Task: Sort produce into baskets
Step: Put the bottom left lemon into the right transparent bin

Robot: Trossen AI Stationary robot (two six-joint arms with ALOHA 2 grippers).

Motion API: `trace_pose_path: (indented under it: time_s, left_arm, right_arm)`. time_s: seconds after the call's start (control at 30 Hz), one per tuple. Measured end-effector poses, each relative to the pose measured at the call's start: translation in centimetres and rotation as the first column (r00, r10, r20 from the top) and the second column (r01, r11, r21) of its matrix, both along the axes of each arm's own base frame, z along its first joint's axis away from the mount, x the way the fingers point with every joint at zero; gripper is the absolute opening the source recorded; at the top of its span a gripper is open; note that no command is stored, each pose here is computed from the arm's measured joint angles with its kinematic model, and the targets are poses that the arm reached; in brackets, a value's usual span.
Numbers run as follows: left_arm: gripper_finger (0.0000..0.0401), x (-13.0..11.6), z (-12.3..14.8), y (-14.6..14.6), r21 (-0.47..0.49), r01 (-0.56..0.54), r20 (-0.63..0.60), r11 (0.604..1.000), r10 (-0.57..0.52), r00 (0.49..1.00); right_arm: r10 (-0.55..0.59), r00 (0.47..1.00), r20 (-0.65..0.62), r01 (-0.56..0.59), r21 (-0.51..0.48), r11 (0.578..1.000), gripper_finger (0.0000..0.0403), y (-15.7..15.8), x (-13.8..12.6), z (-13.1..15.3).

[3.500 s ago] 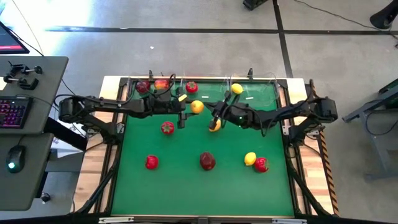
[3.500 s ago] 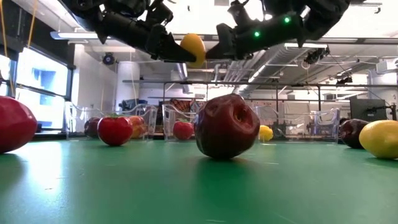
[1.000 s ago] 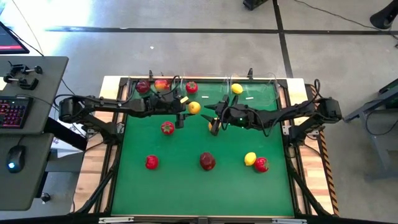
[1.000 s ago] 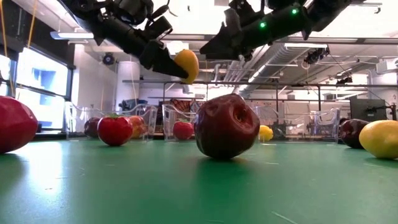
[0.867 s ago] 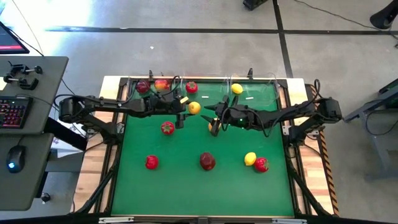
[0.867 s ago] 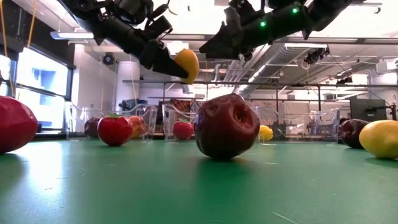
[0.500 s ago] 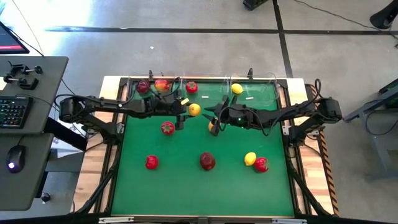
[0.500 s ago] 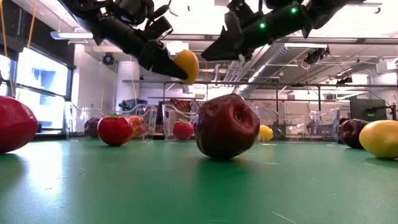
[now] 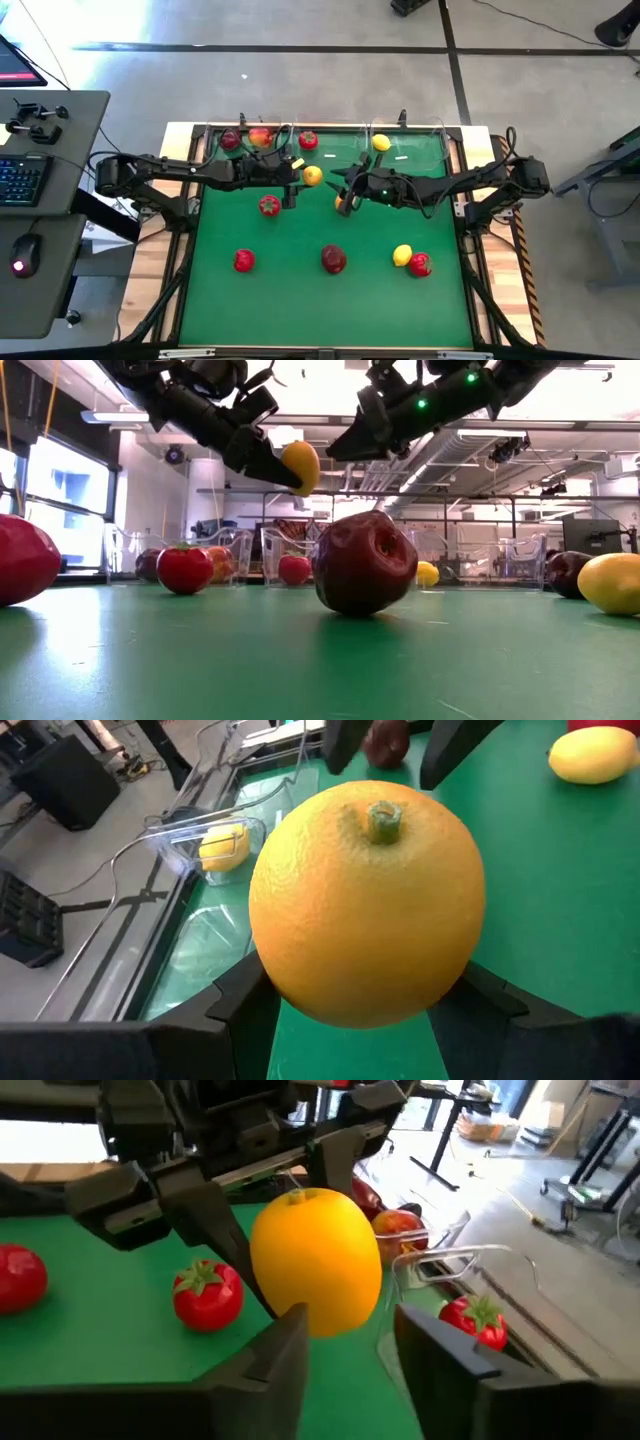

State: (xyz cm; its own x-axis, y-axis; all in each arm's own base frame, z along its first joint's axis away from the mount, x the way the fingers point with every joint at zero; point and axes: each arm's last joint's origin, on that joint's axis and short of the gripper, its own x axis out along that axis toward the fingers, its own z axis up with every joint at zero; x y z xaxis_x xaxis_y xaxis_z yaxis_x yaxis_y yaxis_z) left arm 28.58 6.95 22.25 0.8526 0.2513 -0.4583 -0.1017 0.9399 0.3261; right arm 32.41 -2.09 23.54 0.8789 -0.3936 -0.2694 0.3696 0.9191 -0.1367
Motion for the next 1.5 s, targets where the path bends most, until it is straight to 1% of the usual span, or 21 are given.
trace_pose_path:
  time_s: [0.23,0.3,0.37,0.53,0.67,0.73,1.17,1.3,1.4,1.5]
  left_arm:
    - [0.0195,0.0,0.0,0.0,0.005,-0.010,-0.004,1.000,0.010,1.000]
    - [0.0195,0.0,0.0,-0.1,0.000,0.003,-0.002,1.000,-0.003,1.000]
    - [0.0195,0.1,0.0,-0.4,-0.006,0.024,0.005,1.000,-0.024,1.000]
    - [0.0195,0.4,0.3,-1.1,-0.007,0.087,0.032,0.996,-0.087,0.996]
    - [0.0195,0.6,0.6,-1.5,-0.006,0.100,0.041,0.995,-0.100,0.994]
    - [0.0195,0.6,0.5,-1.6,-0.006,0.106,0.039,0.994,-0.105,0.994]
    - [0.0195,0.8,0.9,-2.1,-0.010,0.130,0.077,0.992,-0.128,0.989]
    - [0.0195,1.0,1.1,-2.5,-0.011,0.148,0.111,0.989,-0.146,0.983]
    - [0.0195,1.1,1.2,-3.0,-0.025,0.178,0.124,0.984,-0.174,0.977]
    - [0.0195,1.7,1.3,-3.3,-0.054,0.185,0.120,0.981,-0.178,0.977]
  right_arm:
    - [0.014,0.998,0.053,-0.015,0.003,1.000,0.0262,0.5,0.2,0.5]
    - [0.033,0.998,0.062,-0.033,-0.010,0.999,0.0283,0.8,0.2,0.6]
    - [0.060,0.995,0.073,-0.059,-0.028,0.998,0.0295,1.1,0.4,0.7]
    - [0.126,0.986,0.106,-0.117,-0.093,0.989,0.0301,1.9,1.4,0.0]
    - [0.106,0.987,0.117,-0.089,-0.140,0.986,0.0301,2.1,1.9,-0.6]
    - [0.107,0.986,0.129,-0.087,-0.149,0.985,0.0301,2.0,2.1,-0.7]
    - [0.148,0.977,0.151,-0.127,-0.141,0.982,0.0301,2.1,2.3,-0.8]
    - [0.163,0.975,0.152,-0.142,-0.140,0.980,0.0300,2.1,2.3,-0.8]
    - [0.168,0.975,0.144,-0.148,-0.138,0.979,0.0300,2.1,2.3,-0.9]
    - [0.172,0.975,0.138,-0.153,-0.137,0.979,0.0300,2.2,2.3,-1.0]
